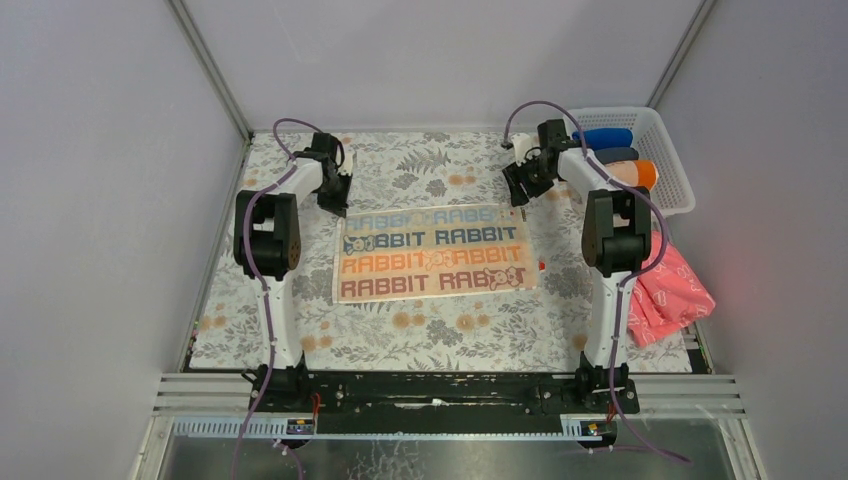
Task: Roll the towels
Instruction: Fold the towel at the center of the board.
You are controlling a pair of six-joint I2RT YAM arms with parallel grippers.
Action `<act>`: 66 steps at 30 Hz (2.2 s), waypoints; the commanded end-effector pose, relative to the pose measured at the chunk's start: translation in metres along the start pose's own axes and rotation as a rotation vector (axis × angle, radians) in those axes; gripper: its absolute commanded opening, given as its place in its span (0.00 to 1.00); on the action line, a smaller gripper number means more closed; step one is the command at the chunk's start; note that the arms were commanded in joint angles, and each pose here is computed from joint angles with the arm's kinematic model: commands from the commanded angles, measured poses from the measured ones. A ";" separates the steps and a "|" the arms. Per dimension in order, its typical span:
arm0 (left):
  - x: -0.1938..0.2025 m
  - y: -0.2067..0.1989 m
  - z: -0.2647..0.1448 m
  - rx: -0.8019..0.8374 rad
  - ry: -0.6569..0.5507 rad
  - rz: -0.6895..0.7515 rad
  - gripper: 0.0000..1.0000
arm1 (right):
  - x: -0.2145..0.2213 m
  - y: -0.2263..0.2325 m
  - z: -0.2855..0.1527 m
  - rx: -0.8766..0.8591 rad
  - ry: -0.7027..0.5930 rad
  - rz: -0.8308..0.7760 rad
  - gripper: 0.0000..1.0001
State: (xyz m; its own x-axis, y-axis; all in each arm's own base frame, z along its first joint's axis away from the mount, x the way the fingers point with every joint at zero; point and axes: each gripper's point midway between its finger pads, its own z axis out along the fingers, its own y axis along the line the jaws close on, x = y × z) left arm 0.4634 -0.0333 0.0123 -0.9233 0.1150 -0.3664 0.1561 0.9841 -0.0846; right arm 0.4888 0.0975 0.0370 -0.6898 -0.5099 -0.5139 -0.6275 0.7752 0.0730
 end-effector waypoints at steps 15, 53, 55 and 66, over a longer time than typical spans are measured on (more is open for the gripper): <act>0.048 0.011 0.022 -0.054 0.183 0.008 0.00 | 0.024 -0.007 0.024 -0.001 0.130 -0.048 0.37; -0.052 0.020 -0.057 -0.127 -0.164 -0.016 0.00 | -0.055 -0.057 -0.060 0.319 -0.090 -0.152 0.00; -0.045 0.017 -0.063 -0.125 -0.168 -0.025 0.00 | -0.052 -0.053 -0.066 0.333 -0.113 -0.147 0.00; -0.007 0.006 -0.086 -0.129 -0.189 -0.124 0.00 | -0.019 -0.027 -0.084 0.369 -0.181 -0.035 0.00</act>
State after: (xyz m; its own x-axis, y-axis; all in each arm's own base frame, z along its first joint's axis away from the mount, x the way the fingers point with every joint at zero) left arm 0.4458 -0.0316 0.0841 -0.8700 0.0263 -0.4923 0.0683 0.9954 -0.0677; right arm 0.4880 0.0765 0.0887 -0.5878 -0.5526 -0.5908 -0.5722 0.8003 -0.1791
